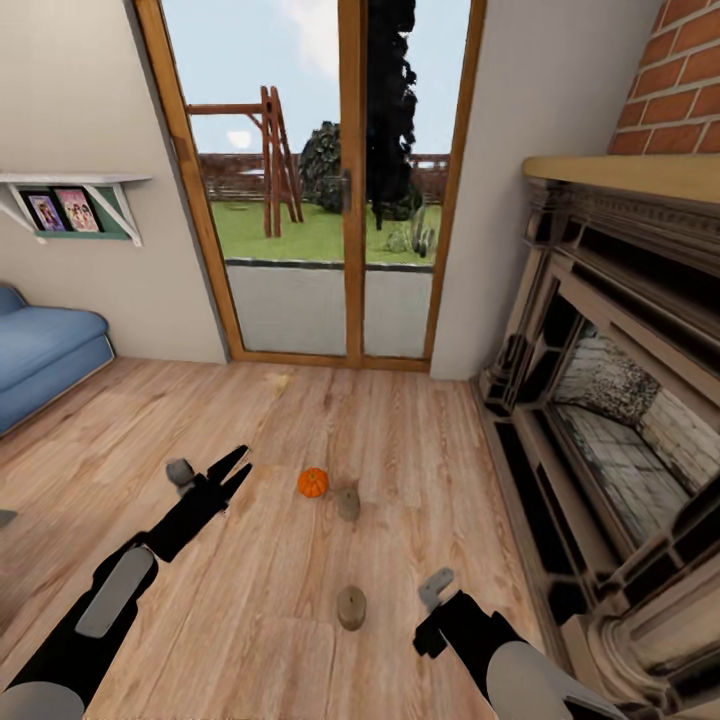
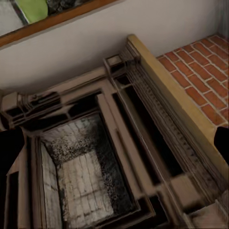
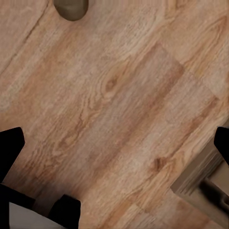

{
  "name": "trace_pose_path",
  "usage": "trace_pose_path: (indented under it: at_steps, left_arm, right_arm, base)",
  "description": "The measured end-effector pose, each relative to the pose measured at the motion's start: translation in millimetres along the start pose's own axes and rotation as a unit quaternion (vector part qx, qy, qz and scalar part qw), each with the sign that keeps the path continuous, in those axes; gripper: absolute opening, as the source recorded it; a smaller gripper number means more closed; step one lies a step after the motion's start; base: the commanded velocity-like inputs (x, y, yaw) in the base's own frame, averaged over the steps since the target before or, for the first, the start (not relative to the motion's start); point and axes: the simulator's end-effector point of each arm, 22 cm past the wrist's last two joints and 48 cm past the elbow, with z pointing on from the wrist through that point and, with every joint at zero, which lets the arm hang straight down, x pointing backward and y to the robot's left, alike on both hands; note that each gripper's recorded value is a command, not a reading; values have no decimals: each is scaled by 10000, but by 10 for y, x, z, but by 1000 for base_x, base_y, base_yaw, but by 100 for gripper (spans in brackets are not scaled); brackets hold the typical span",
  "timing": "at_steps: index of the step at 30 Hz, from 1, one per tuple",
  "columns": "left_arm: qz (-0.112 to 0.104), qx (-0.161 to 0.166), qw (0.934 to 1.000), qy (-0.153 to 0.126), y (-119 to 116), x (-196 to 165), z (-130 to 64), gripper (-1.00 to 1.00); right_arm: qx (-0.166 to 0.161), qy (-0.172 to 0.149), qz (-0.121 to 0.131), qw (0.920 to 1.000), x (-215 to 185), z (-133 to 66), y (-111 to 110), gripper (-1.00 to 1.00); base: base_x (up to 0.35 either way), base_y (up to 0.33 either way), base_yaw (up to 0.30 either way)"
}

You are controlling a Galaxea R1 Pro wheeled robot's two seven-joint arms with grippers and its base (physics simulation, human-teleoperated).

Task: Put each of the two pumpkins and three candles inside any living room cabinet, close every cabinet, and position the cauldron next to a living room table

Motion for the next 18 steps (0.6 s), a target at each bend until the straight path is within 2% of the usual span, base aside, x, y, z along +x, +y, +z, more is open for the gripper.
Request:
trace_pose_path:
  at_steps: [1,2,5,13,16,17,18]
  left_arm:
    - [15,292,9996,-1,-146,-2,3,100]
    - [18,424,9991,0,-208,1,0,100]
    - [15,592,9982,2,-286,6,-10,100]
    - [11,622,9981,-2,-288,-2,-32,100]
    - [6,620,9981,-3,-284,-1,-34,100]
    - [19,618,9980,-89,-282,-71,-61,100]
    - [22,616,9980,-112,-280,-90,-69,100]
  right_arm:
    - [-48,17,-8,10000,20,7,37,100]
    - [-77,31,-17,10000,35,12,62,100]
    - [-126,54,-30,9999,60,17,103,100]
    - [-173,56,-35,9998,67,17,131,100]
    - [-485,55,-35,9988,66,7,268,100]
    - [-873,41,-27,9962,54,-20,429,100]
    - [-948,38,-29,9955,51,-27,460,100]
  base:
    - [0,0,26]
    - [5,0,21]
    - [149,0,8]
    - [315,0,1]
    - [338,0,0]
    - [339,0,0]
    - [332,60,0]
